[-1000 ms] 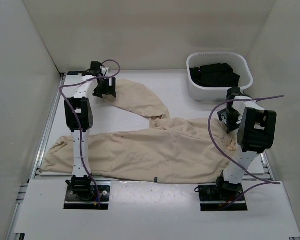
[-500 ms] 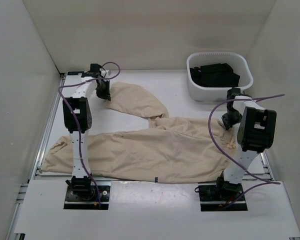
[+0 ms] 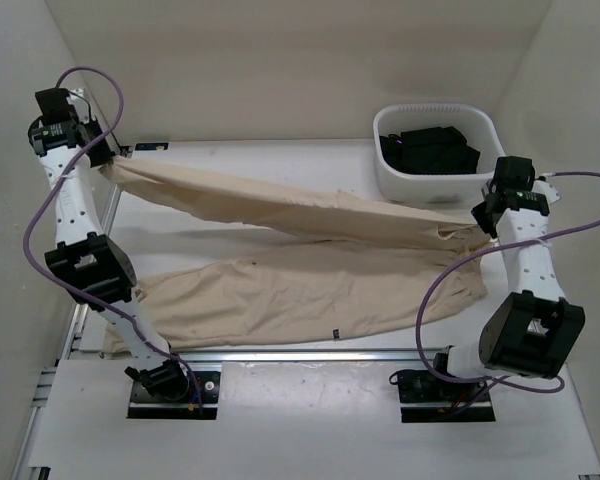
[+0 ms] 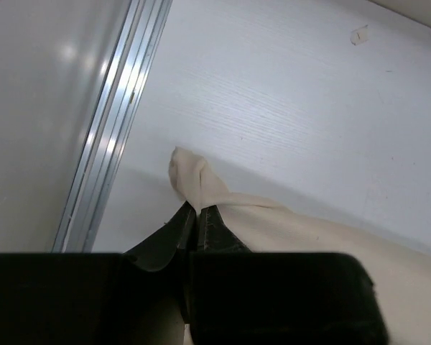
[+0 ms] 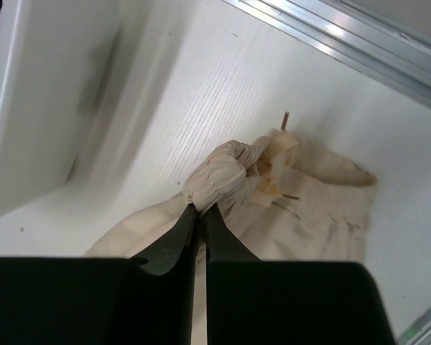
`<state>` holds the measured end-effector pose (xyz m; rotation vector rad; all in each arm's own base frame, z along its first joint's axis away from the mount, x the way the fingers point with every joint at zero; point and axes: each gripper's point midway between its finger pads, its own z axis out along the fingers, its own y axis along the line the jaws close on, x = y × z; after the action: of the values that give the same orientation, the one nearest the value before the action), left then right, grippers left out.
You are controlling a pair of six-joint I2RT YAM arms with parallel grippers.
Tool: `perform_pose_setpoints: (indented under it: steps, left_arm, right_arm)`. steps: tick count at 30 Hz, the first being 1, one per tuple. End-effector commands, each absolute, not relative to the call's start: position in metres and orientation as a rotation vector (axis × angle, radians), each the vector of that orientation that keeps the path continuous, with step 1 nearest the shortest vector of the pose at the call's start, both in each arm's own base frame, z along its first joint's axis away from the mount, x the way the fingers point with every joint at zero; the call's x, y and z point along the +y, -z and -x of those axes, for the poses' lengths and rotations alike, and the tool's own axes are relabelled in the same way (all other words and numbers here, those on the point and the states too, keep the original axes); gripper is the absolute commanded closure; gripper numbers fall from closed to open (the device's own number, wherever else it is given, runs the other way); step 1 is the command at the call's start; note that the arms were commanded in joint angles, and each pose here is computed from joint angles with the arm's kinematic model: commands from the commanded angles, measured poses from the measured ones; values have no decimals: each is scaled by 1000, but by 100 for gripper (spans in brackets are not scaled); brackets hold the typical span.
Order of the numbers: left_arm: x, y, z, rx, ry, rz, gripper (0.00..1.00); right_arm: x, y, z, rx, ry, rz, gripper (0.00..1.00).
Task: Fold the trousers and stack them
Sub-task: Fold the trousers
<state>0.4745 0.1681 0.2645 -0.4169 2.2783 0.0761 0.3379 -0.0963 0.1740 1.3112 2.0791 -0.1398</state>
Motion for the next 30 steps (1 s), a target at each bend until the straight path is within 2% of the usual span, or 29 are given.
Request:
perform_pose_setpoints:
  steps: [1,7,10,11,12,14,15,17,18,21,24,30]
  left_arm:
    - [214,-253,-450,2291,-286,524,86]
    - [216,-261,-423,2297,-307,556,86]
    - [218,-252,-382,2350,-306,623,86]
    - [220,-263,-357,2327,-324,658,86]
    - [213,-231,-331,2413,-309,699,86]
    - [208,-226,-284,2409,-342,771,86]
    - [196,-183,-252,2519,-336,826,86]
    - [189,-156,-219,2551,-365,885,86]
    - [183,-132,-189,2582,-387,949,86]
    - [183,-112,-176,2546,-397,993,86]
    - [190,-114,-184,2539,-352,1010,86]
    - [223,-172,-223,2413,-374,973,86]
  right_arm:
    - [-134,-162,-321,2104,353,-1285,100]
    - [-120,-167,-319,2132,259,-1270,100]
    - [-111,-171,-301,2156,232,-1269,100]
    - [-111,-171,-291,2161,240,-1282,100]
    - [-112,-170,-272,2162,264,-1305,100]
    - [-112,-166,-254,2164,238,-1331,100]
    - [-106,-159,-236,2185,231,-1329,100]
    - [-100,-152,-216,2202,213,-1343,100]
    - [-94,-145,-211,2224,182,-1343,100]
    - [-79,-117,-196,2290,125,-1365,100]
    - [-78,-109,-197,2318,127,-1363,100]
    - [-92,-122,-217,2329,151,-1357,100]
